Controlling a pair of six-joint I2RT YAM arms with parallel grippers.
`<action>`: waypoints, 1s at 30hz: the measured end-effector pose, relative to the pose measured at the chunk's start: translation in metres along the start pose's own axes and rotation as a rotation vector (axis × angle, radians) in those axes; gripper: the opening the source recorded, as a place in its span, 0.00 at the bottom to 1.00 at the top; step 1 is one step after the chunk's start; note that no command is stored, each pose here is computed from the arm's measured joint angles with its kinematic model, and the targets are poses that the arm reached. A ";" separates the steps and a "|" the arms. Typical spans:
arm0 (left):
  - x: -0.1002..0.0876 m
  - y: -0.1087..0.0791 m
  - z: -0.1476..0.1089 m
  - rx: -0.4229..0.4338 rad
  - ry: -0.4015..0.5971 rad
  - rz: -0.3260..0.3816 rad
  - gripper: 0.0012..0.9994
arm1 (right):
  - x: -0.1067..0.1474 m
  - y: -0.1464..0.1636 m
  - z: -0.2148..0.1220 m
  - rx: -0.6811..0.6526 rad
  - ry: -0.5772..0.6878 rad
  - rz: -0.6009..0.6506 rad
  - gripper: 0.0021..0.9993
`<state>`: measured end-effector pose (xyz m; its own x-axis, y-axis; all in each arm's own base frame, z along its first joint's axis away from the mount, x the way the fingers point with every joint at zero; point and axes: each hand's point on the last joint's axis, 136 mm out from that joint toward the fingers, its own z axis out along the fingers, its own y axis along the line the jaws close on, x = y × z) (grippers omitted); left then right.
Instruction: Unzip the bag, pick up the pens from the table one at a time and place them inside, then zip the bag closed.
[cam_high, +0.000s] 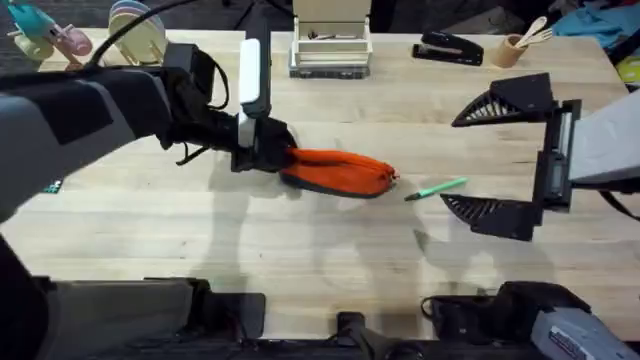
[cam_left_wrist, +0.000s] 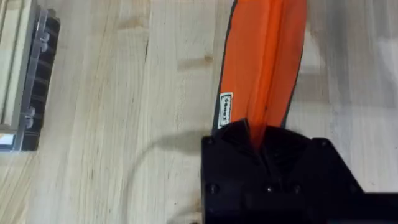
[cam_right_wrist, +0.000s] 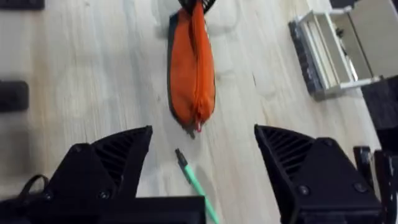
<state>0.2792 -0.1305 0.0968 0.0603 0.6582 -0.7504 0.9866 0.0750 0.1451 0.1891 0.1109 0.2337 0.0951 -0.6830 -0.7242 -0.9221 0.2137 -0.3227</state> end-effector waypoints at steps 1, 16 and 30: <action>0.000 0.000 0.000 0.000 0.000 0.000 0.04 | 0.002 0.000 0.000 0.000 0.012 0.002 1.00; 0.000 0.000 0.000 0.000 0.000 0.001 0.04 | 0.025 -0.005 0.014 -0.070 0.075 0.084 1.00; 0.000 0.000 0.000 0.000 0.000 0.001 0.04 | 0.053 -0.015 0.073 -0.262 0.084 0.146 1.00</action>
<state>0.2793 -0.1306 0.0968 0.0611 0.6582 -0.7504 0.9865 0.0746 0.1458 0.2352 0.1221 0.1558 -0.0668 -0.7160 -0.6949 -0.9900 0.1342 -0.0430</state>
